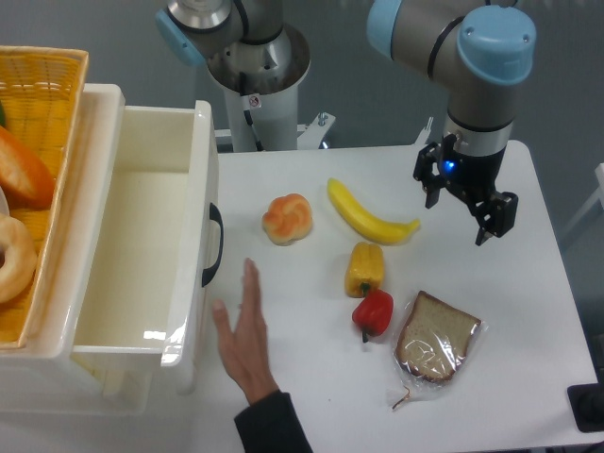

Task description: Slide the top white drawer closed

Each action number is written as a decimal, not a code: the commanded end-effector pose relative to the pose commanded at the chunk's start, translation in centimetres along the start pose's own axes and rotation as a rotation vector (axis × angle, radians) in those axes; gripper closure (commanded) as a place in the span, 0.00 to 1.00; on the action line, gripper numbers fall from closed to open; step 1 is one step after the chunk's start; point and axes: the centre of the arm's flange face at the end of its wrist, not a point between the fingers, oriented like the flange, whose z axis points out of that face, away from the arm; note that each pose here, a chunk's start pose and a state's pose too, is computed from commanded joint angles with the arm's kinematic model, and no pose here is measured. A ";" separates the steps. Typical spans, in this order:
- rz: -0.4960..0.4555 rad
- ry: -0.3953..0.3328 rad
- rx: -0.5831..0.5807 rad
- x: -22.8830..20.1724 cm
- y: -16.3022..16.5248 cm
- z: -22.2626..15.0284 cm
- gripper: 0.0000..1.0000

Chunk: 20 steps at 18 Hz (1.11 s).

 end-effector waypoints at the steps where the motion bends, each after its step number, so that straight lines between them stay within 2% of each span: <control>1: 0.000 0.000 0.002 0.0 0.0 0.0 0.00; 20: 0.006 0.003 0.001 -0.1 0.2 0.2 0.00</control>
